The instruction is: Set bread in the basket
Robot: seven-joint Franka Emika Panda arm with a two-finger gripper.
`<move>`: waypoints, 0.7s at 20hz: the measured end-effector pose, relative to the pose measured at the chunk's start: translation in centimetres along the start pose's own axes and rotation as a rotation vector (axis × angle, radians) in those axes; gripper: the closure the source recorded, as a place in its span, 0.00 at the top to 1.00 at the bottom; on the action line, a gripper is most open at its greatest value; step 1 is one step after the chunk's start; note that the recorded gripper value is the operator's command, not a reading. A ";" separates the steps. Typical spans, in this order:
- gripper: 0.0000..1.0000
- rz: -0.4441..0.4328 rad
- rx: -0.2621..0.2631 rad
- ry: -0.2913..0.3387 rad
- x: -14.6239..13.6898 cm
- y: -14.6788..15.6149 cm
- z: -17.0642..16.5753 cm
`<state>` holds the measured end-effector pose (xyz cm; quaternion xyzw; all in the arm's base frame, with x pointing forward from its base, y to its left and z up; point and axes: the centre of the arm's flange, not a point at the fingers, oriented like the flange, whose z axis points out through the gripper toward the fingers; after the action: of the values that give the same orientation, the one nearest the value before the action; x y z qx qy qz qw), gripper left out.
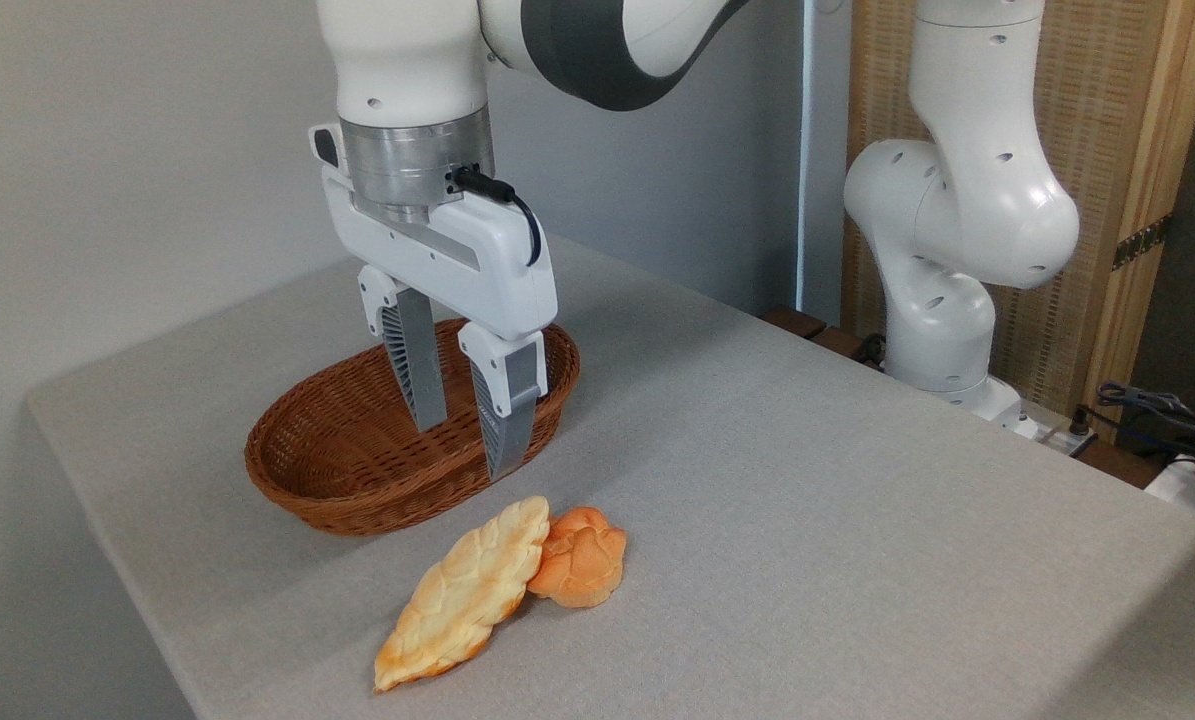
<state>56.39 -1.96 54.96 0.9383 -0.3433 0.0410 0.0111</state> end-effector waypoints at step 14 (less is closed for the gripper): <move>1.00 0.036 -0.046 -0.058 0.3 1.2 1.6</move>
<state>55.92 -3.15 53.38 0.9322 -0.3612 0.0059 0.0220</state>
